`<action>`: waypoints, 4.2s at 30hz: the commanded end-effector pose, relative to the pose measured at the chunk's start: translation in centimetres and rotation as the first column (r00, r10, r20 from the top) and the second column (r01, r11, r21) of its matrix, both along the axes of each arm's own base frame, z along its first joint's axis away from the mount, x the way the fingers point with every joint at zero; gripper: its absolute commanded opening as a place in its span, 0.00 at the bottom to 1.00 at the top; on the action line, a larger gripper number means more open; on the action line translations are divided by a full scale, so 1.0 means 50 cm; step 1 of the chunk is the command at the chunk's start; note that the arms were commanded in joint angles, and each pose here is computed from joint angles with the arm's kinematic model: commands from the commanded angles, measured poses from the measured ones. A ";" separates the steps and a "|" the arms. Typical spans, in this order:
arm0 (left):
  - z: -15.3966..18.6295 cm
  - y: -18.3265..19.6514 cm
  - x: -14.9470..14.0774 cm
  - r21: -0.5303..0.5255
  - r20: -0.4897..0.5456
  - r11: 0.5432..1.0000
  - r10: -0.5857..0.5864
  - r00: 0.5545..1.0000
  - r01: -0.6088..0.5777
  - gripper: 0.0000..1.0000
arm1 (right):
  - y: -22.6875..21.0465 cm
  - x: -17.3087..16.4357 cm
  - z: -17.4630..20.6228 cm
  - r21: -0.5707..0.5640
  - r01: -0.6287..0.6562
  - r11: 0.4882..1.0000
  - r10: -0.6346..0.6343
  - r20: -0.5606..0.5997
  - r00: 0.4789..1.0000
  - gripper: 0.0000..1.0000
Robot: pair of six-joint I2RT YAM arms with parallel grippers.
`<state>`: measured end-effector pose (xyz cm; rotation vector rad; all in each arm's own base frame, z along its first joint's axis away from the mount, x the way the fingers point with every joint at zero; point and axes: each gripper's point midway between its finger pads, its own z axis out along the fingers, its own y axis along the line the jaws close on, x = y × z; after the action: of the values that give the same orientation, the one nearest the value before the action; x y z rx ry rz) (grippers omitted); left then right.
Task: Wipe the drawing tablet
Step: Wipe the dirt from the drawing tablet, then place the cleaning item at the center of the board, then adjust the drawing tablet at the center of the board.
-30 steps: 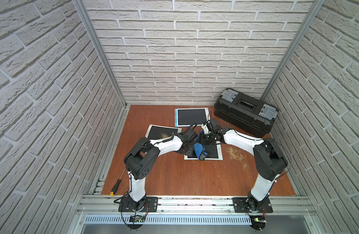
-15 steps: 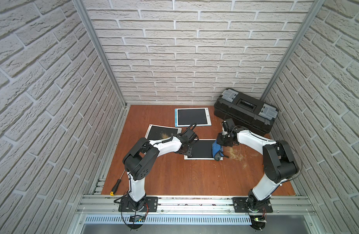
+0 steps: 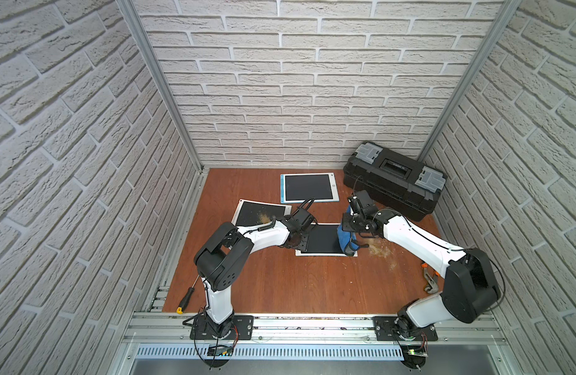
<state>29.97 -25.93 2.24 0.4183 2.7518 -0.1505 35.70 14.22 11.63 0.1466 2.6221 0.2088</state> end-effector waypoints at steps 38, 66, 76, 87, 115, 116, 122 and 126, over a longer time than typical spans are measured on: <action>-0.033 0.082 -0.063 0.118 -0.090 0.993 0.030 0.995 -0.019 0.67 | -0.052 -0.003 -0.212 -0.028 0.158 0.987 -0.159 -0.280 0.947 0.02; 0.230 0.046 -0.072 -0.500 0.056 0.865 0.078 0.995 -0.040 0.73 | -0.202 0.139 -0.081 0.351 0.615 0.706 -0.603 -0.157 0.782 0.03; 0.241 0.051 -0.081 -0.512 0.060 0.858 0.090 0.994 -0.047 0.73 | -0.255 0.209 -0.069 0.332 0.732 0.595 -0.747 -0.109 0.656 0.04; 0.219 0.055 -0.086 -0.505 0.043 0.861 0.089 0.995 -0.056 0.73 | -0.228 0.255 -0.127 0.434 0.773 0.462 -0.788 -0.198 0.582 0.13; 0.145 0.069 -0.021 -0.589 -0.050 0.792 0.164 0.985 -0.161 0.77 | -0.114 0.067 -0.024 0.307 0.316 0.898 -0.314 -0.060 0.948 0.90; 0.144 0.064 -0.020 -0.599 -0.053 0.785 0.161 0.986 -0.160 0.77 | -0.100 0.059 -0.035 0.328 0.284 0.901 -0.276 -0.071 0.959 0.89; 0.121 0.040 -0.007 -0.664 -0.113 0.725 0.146 0.983 -0.184 0.78 | -0.049 0.016 -0.116 0.407 0.207 0.890 -0.141 -0.185 0.973 0.85; 0.089 0.039 0.002 -0.663 -0.156 0.716 0.156 0.975 -0.220 0.78 | -0.049 -0.006 -0.152 0.397 0.206 0.894 -0.126 -0.220 0.967 0.83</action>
<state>29.40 -23.35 6.49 -0.0680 2.5959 -1.0192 35.29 10.70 3.67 0.6595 2.7133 0.6528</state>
